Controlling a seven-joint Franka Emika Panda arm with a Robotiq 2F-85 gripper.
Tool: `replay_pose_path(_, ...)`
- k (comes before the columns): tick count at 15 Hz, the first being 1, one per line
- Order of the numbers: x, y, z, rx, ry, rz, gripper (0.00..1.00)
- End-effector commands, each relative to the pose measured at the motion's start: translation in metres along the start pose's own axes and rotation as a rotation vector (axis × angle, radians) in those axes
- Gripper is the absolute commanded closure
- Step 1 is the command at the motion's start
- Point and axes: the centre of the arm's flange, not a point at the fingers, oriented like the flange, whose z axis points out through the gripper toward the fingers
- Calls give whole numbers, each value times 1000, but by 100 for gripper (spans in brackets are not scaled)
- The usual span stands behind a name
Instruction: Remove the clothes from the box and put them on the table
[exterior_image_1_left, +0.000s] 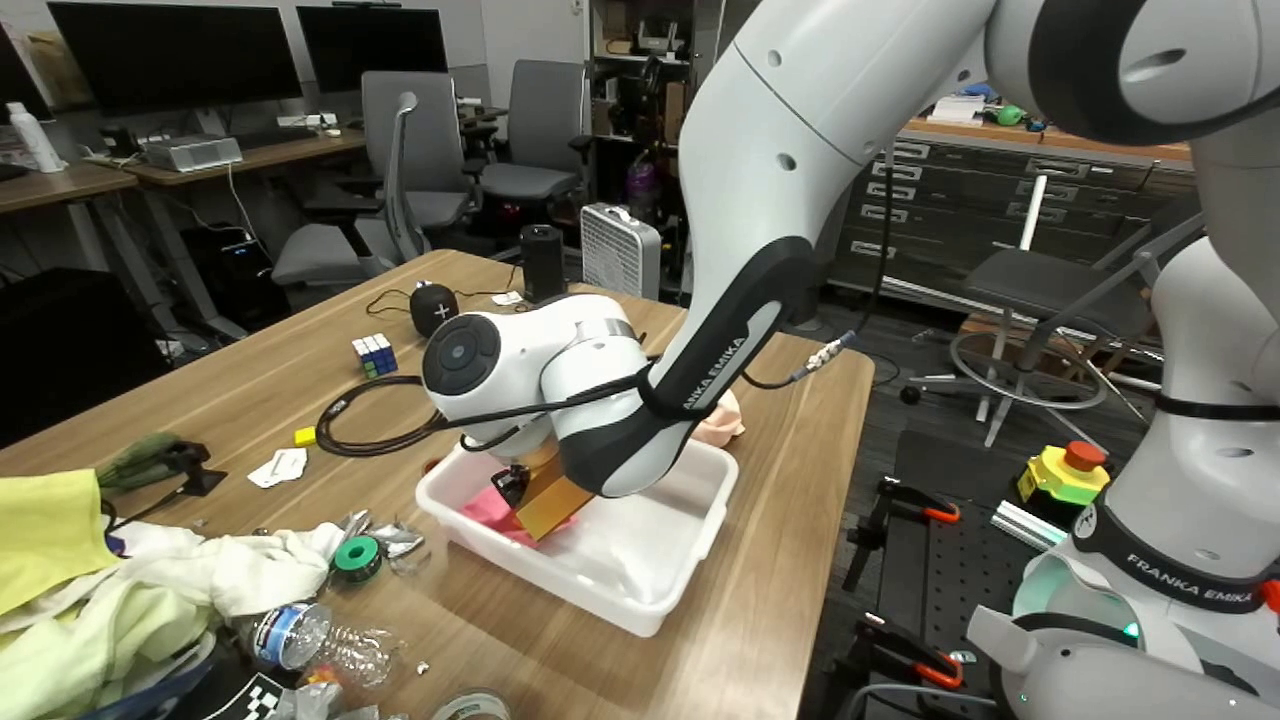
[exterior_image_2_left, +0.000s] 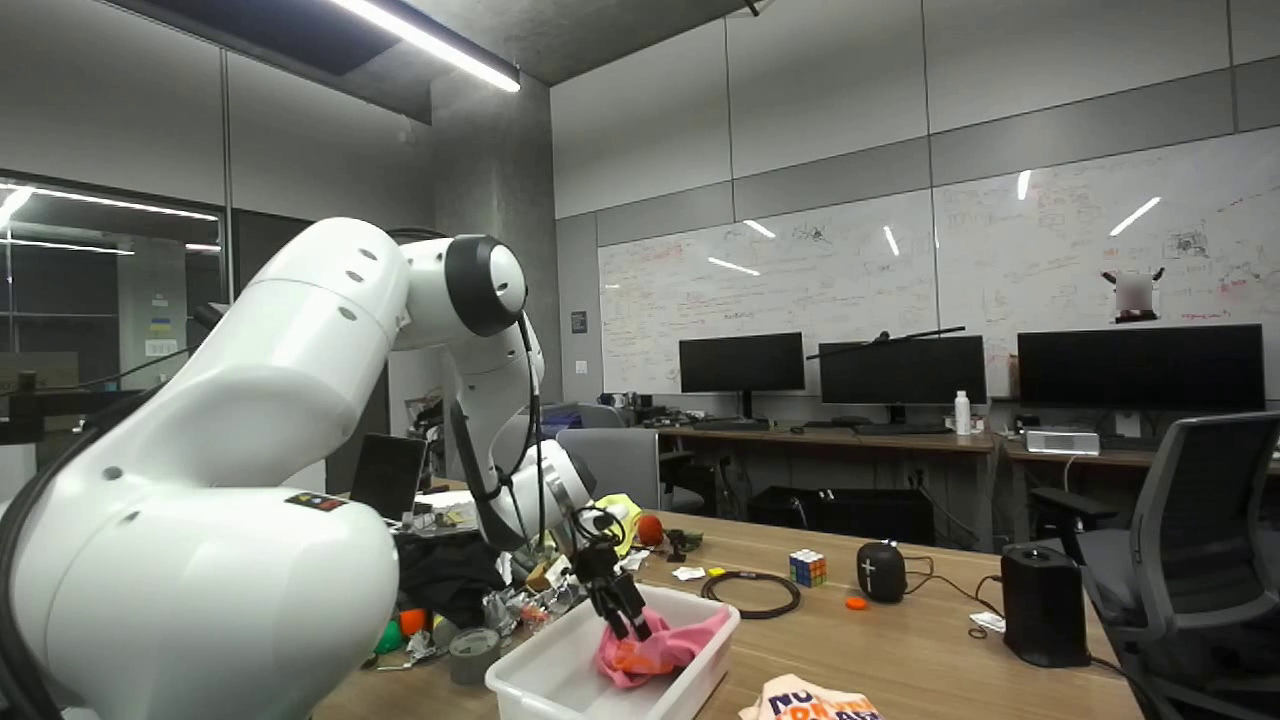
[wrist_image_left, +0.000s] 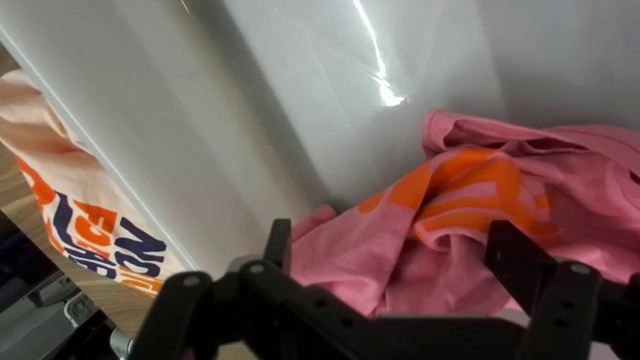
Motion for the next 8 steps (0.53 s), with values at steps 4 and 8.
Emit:
replay_pose_path(4, 2, -8, 5, -5, 8, 7, 49)
replay_pose_path(8, 0, -5, 11, -14, -9, 7, 80)
